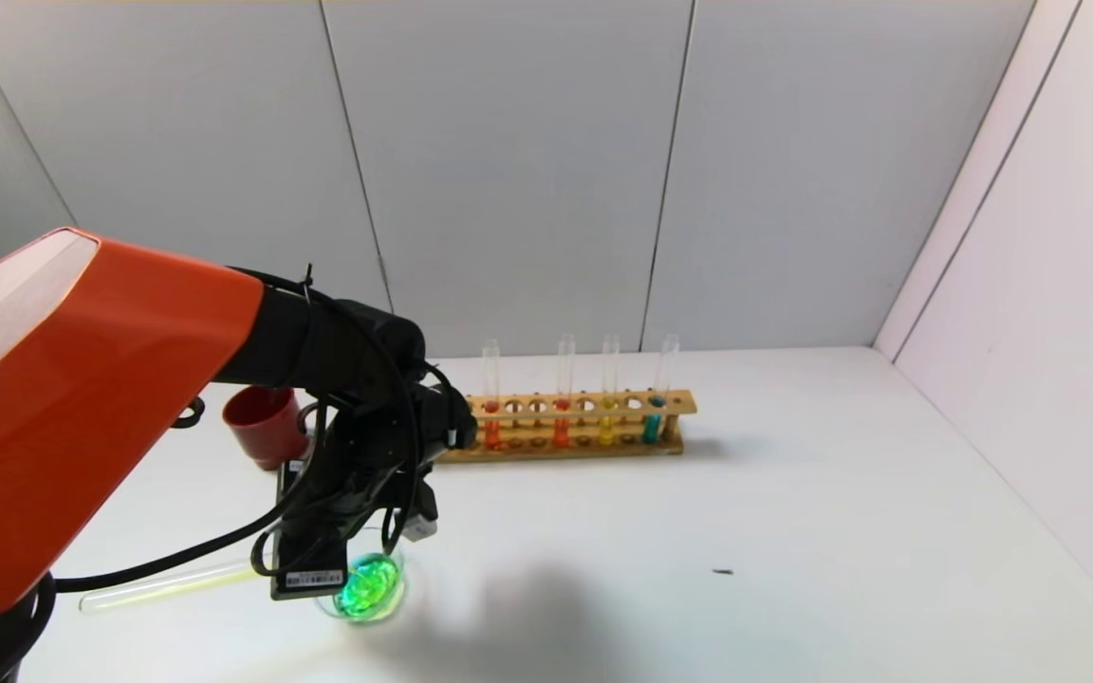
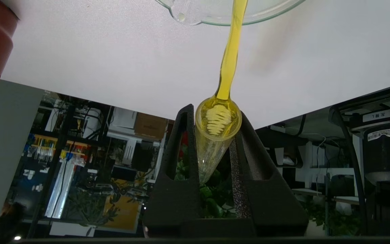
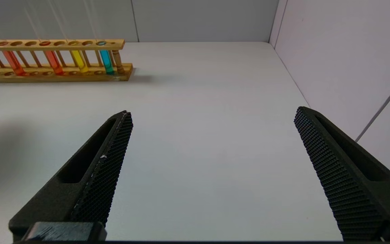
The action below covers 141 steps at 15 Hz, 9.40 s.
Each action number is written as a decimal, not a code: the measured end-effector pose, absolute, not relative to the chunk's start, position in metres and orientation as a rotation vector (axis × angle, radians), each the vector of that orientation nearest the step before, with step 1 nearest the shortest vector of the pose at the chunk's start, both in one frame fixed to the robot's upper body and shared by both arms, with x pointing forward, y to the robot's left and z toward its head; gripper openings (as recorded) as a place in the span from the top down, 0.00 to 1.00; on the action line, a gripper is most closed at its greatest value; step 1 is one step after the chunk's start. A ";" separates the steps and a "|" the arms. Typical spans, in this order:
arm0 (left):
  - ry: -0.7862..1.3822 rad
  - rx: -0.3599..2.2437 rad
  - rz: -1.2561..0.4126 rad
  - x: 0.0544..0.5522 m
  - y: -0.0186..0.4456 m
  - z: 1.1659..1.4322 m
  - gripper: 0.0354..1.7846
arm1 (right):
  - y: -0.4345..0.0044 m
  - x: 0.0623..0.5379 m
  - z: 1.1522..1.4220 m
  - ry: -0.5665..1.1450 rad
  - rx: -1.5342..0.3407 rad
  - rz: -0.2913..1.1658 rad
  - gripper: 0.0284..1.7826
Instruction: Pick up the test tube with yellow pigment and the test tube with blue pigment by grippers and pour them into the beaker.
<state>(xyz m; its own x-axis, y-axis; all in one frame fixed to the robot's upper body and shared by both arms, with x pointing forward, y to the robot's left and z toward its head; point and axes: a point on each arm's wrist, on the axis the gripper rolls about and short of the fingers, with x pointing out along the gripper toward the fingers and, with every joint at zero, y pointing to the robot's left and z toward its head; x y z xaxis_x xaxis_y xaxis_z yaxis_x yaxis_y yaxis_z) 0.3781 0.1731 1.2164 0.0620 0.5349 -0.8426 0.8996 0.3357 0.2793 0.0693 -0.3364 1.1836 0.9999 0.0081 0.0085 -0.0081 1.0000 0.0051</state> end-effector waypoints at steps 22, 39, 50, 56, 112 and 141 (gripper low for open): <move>1.674 1.465 -0.468 0.393 0.144 1.211 0.84 | -0.336 0.069 1.184 -0.008 0.005 0.009 0.02; 1.690 1.471 -0.471 0.389 0.146 1.219 0.84 | -0.336 0.069 1.184 -0.008 0.005 0.008 0.02; 1.471 1.009 -0.412 0.388 0.174 1.280 0.84 | -0.336 0.069 1.184 -0.008 0.005 0.008 0.02; 1.189 0.624 -0.226 0.377 0.240 1.348 0.84 | -0.336 0.069 1.184 -0.008 0.005 0.008 0.02; 0.410 0.019 0.091 0.342 0.344 1.363 0.02 | -0.336 0.069 1.184 -0.008 0.004 0.008 0.02; 0.060 0.089 -0.037 0.066 0.333 1.184 0.02 | -0.336 0.069 1.184 -0.008 0.005 0.008 0.02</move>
